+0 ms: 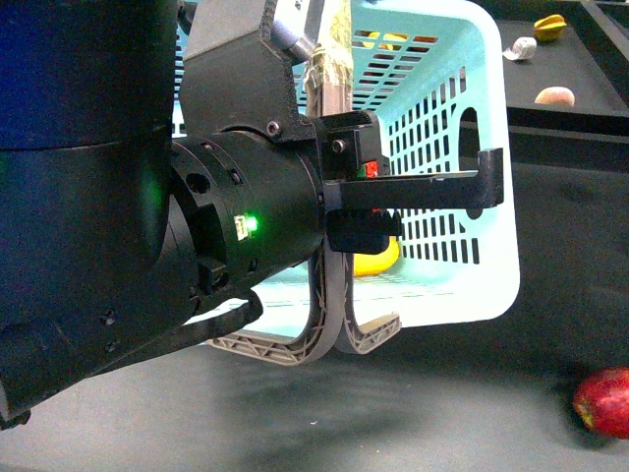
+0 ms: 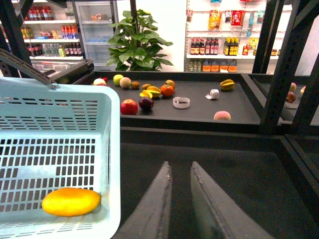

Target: Pick mango with right arm and hold basket with left

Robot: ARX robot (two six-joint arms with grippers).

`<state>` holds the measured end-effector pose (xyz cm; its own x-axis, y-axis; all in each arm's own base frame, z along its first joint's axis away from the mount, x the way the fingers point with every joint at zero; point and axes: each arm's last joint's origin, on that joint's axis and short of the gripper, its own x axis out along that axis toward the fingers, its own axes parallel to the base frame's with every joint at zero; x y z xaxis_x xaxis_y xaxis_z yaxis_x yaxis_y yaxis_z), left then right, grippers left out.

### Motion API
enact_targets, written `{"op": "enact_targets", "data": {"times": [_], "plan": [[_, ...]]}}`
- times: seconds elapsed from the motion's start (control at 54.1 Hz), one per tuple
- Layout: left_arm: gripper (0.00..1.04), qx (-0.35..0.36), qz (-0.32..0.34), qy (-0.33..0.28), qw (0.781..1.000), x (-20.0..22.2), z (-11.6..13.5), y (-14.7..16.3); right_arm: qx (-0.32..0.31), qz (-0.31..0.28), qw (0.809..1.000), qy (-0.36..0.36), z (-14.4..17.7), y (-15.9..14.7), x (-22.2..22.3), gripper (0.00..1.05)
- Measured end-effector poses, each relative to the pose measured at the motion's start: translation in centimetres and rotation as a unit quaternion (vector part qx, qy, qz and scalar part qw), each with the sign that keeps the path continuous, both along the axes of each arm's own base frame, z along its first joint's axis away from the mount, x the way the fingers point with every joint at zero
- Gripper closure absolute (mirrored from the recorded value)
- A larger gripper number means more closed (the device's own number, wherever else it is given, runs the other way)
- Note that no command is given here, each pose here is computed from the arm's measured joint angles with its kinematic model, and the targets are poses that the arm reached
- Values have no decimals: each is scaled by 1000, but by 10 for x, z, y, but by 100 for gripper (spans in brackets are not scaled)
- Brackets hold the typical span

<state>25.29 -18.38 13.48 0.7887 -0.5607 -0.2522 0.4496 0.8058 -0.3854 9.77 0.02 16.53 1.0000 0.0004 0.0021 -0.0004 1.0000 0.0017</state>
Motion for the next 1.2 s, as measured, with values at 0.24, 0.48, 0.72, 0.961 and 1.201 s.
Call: {"op": "enact_targets", "data": {"times": [0.24,0.48,0.72,0.961,1.201], "plan": [[100,0,0,0,1000,0,0,0,0,0,1000,0,0,0,0,48],[100,-40,254,26,966,18,3,-5,0,1,1000,-1,0,0,0,7],[100,-153,399,40,903,64,2,26,0,1,1000,0,0,0,0,8],[100,-309,447,100,833,100,-20,50,0,2,1000,0,0,0,0,8],[100,-361,503,110,778,129,-44,78,0,2,1000,0,0,0,0,8]]}}
